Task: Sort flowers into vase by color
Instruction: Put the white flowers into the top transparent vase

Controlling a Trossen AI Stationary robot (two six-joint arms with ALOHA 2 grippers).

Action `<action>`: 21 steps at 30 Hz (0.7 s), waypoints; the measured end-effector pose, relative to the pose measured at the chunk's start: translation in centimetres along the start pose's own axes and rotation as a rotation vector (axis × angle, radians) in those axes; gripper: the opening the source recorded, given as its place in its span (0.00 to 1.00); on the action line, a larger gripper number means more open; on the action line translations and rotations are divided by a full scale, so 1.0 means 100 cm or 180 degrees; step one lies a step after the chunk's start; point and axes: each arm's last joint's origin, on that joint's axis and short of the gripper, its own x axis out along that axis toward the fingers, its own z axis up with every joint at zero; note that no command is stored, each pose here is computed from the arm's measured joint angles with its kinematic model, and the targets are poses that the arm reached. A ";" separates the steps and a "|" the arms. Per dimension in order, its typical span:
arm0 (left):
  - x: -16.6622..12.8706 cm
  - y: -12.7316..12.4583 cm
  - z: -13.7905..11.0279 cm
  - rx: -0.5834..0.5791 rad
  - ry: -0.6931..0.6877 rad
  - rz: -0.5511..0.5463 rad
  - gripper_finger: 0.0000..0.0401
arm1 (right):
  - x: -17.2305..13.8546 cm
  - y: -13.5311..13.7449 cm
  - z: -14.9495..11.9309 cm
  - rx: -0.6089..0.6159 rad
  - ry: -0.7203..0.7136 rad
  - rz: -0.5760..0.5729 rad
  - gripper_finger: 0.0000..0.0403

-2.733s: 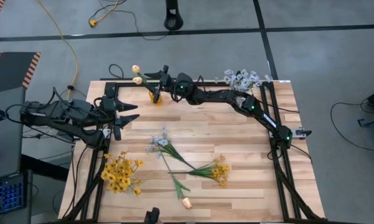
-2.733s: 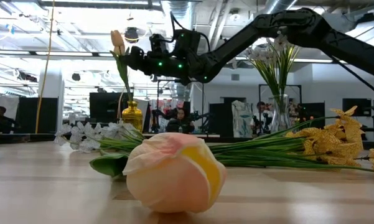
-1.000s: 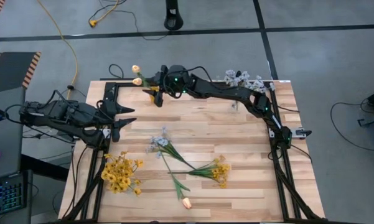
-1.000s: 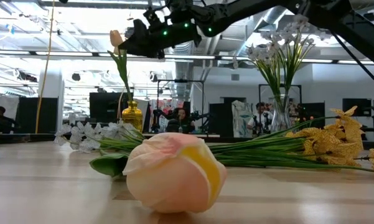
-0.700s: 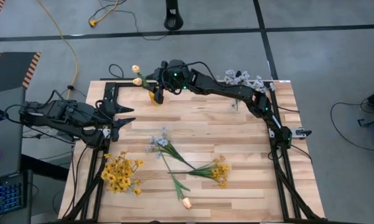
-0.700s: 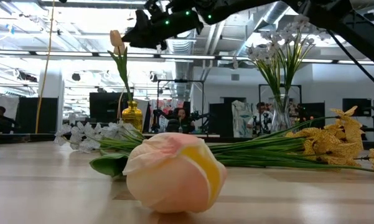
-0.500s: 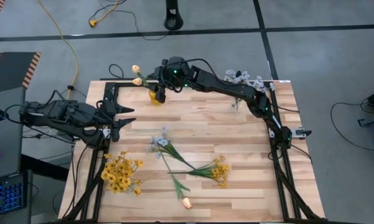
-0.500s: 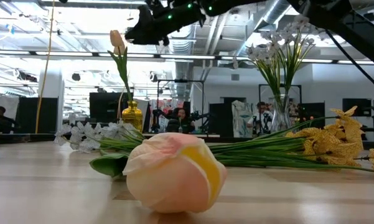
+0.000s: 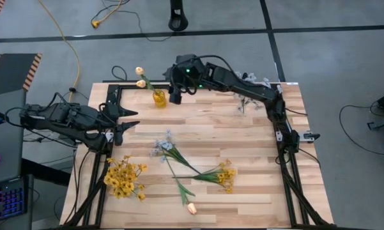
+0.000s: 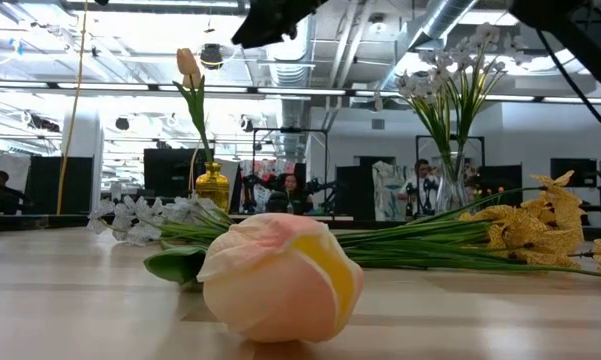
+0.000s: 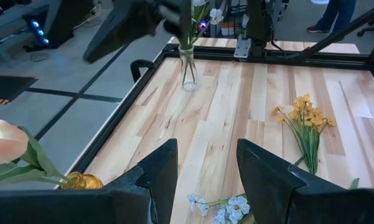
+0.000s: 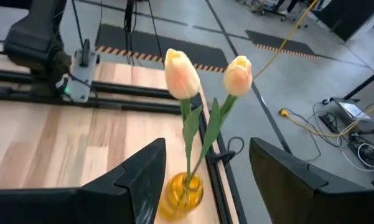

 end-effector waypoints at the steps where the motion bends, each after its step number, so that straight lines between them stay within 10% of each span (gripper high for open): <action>1: 0.000 0.000 0.000 -0.0001 -0.0001 0.0000 0.38 | -0.006 0.000 0.001 -0.0004 0.0032 0.0016 0.64; 21: 0.002 -0.002 0.001 0.0406 0.0008 -0.0095 0.38 | -0.105 0.066 0.020 0.0590 0.0933 0.0444 0.64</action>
